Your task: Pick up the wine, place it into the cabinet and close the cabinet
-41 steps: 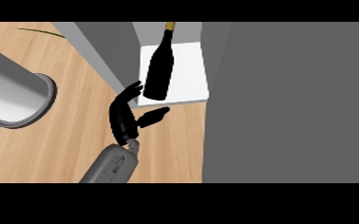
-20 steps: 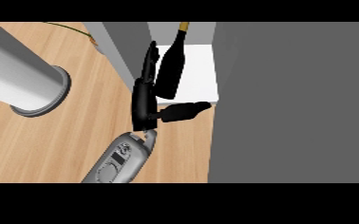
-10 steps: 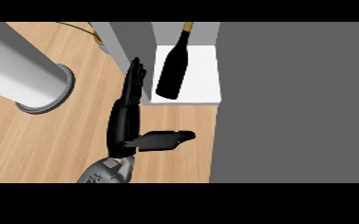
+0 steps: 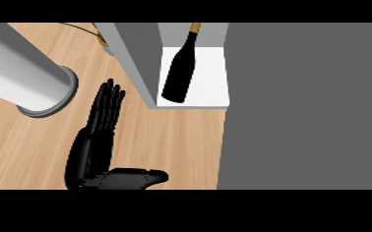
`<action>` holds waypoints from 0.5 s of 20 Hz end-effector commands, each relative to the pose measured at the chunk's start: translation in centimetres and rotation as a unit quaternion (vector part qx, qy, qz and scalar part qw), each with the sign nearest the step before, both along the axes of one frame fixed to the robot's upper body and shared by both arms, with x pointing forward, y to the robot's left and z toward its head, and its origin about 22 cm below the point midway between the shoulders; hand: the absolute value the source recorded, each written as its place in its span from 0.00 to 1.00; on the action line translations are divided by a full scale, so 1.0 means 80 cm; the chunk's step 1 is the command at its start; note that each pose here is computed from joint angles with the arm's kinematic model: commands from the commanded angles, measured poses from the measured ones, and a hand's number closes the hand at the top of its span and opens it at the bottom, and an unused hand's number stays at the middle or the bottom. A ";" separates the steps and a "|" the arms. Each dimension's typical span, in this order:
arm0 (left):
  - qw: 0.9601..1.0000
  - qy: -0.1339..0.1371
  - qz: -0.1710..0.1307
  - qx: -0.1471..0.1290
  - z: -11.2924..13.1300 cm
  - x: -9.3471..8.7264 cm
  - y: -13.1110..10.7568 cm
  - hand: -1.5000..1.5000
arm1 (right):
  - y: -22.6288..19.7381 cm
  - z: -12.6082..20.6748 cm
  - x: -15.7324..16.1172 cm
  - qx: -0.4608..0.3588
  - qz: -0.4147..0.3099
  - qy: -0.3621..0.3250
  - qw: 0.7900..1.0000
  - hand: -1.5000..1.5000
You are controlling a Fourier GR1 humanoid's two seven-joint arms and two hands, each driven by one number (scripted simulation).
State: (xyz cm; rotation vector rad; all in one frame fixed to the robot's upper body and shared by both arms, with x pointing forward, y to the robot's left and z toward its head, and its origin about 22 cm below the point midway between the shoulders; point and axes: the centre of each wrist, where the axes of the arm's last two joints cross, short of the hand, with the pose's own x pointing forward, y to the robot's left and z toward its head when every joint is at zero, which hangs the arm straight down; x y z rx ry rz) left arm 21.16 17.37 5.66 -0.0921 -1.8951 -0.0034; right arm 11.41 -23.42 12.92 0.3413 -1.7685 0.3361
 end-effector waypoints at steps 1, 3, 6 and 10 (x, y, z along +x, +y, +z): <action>0.999 -0.001 -0.045 -0.001 0.011 -0.017 0.028 0.00 | 0.005 0.035 -0.028 -0.040 0.062 -0.009 0.997 1.00; 0.998 -0.002 -0.058 0.003 0.004 -0.025 0.039 0.00 | 0.013 0.049 -0.032 -0.060 0.090 -0.016 0.994 1.00; 0.997 0.013 -0.069 -0.010 -0.009 -0.026 0.067 1.00 | 0.004 0.041 -0.033 -0.102 0.119 -0.008 0.988 1.00; 0.998 0.004 -0.067 -0.018 -0.004 -0.036 0.112 1.00 | 0.001 0.021 -0.030 -0.069 0.094 -0.015 0.993 1.00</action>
